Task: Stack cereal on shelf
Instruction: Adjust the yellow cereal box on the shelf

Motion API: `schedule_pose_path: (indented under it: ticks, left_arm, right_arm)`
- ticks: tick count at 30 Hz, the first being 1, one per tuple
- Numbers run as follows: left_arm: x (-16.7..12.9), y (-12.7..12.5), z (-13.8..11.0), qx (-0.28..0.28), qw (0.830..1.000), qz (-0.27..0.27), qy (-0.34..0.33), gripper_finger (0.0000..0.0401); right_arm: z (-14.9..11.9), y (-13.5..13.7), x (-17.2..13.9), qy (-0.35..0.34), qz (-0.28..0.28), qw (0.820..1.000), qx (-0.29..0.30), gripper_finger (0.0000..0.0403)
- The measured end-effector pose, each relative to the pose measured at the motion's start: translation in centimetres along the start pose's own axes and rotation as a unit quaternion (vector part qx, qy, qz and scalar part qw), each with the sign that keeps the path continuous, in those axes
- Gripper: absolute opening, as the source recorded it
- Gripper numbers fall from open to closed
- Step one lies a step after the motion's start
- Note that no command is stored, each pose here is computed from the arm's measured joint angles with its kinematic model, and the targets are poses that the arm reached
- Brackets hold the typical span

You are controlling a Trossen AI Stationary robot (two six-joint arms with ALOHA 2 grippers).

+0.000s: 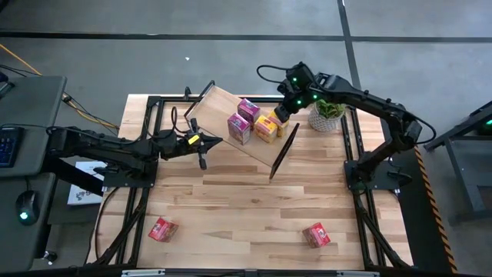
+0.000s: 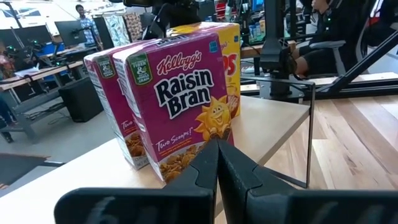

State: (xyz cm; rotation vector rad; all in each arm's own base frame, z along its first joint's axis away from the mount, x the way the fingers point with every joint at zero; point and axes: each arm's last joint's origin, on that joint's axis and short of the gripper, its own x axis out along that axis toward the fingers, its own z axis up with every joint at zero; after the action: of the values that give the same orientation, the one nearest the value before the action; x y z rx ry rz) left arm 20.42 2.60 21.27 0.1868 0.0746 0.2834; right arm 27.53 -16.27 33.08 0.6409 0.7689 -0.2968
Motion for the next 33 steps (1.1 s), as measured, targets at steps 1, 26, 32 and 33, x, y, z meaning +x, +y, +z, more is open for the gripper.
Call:
schedule_pose_path:
  ticks: [1, 26, 32, 33]
  left_arm:
    - [0.0, 0.0, 0.0, -0.001, 1.000, 0.000, -0.001, 0.0001]
    - [0.0, 0.0, 0.0, -0.001, 1.000, 0.000, -0.001, 0.0001]
    - [0.0, 0.0, 0.0, -0.002, 1.000, 0.000, -0.001, 0.0000]
    - [0.0, 0.0, 0.0, -0.001, 1.000, 0.000, -0.001, 0.0001]
  right_arm:
    - [0.0, 0.0, 0.0, -0.001, 0.000, 1.000, 0.000, 0.0000]
    - [-0.8, -2.0, 0.1, 0.024, -0.052, 0.996, 0.069, 0.0000]
    - [-1.6, -2.4, 1.4, 0.038, -0.023, 0.996, 0.072, 0.0000]
    - [-1.6, -2.5, 1.6, 0.036, -0.015, 0.997, 0.071, 0.0000]
